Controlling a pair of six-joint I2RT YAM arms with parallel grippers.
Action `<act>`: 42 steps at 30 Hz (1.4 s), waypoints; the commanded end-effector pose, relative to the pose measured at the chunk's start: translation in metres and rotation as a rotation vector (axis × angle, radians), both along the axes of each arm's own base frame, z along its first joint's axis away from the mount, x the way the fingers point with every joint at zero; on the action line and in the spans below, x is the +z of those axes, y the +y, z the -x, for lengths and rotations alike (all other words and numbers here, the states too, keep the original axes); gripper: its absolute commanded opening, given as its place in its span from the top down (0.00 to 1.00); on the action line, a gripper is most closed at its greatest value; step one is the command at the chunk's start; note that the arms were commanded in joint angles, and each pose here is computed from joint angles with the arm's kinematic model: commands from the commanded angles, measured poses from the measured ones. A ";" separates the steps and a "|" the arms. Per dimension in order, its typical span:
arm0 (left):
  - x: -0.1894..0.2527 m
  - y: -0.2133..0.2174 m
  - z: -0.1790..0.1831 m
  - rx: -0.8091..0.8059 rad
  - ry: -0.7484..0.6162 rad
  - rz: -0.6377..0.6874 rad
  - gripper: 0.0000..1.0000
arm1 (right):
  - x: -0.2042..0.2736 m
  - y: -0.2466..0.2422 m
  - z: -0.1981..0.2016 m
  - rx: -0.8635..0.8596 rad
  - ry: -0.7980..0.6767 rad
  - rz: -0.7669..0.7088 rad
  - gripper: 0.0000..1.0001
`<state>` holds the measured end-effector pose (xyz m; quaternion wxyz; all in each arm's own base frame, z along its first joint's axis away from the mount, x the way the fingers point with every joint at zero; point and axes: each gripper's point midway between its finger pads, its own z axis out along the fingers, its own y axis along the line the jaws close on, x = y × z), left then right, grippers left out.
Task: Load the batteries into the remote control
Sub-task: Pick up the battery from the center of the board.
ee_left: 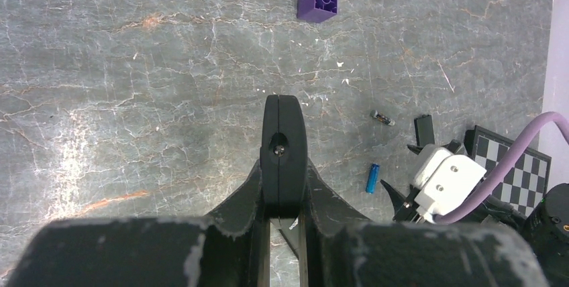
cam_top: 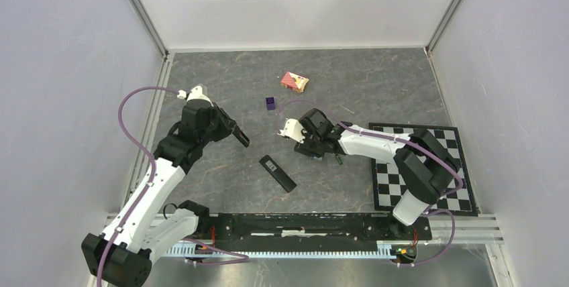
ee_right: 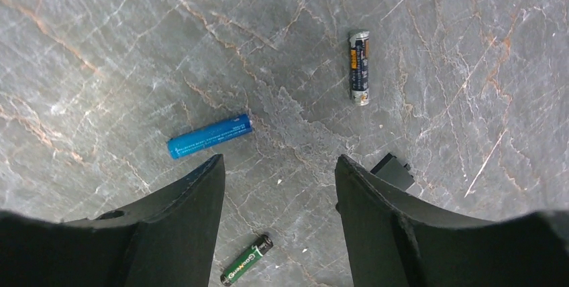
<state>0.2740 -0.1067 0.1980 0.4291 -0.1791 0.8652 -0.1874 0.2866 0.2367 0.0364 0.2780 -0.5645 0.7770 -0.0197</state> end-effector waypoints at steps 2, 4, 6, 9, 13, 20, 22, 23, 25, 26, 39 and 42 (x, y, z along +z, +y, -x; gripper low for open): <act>0.014 -0.002 -0.006 -0.029 -0.044 -0.001 0.98 | -0.003 -0.002 0.009 0.132 0.022 0.056 0.34; 0.013 -0.002 -0.007 -0.029 -0.039 0.000 0.98 | -0.008 -0.004 0.009 0.137 0.028 0.080 0.34; 0.011 -0.003 -0.009 -0.032 -0.037 0.000 0.98 | -0.007 0.004 0.007 0.149 0.033 0.065 0.33; 0.008 -0.003 -0.013 -0.036 -0.029 0.003 0.98 | -0.005 0.021 0.011 0.218 0.050 0.032 0.33; 0.005 -0.004 -0.015 -0.039 -0.016 0.012 0.98 | -0.010 0.034 0.015 0.271 0.065 0.005 0.33; 0.003 -0.004 -0.016 -0.039 -0.001 0.022 0.98 | -0.015 0.058 0.009 0.355 0.071 -0.037 0.34; 0.003 -0.003 -0.016 -0.039 0.003 0.022 0.98 | -0.020 0.059 0.009 0.379 0.088 -0.023 0.35; 0.003 -0.002 -0.015 -0.039 0.003 0.022 0.98 | -0.023 0.057 0.008 0.378 0.098 -0.013 0.37; 0.004 -0.001 -0.014 -0.035 0.005 0.020 0.98 | -0.028 0.051 0.006 0.368 0.131 -0.001 0.40; 0.004 0.000 -0.014 -0.033 0.003 0.021 0.98 | -0.029 0.048 0.006 0.363 0.146 -0.005 0.41; 0.000 -0.002 -0.015 -0.033 0.011 0.037 0.98 | -0.032 0.028 0.011 0.213 0.275 -0.053 0.52; -0.001 -0.003 -0.016 -0.037 0.013 0.039 0.98 | -0.038 0.026 0.014 0.172 0.300 -0.054 0.53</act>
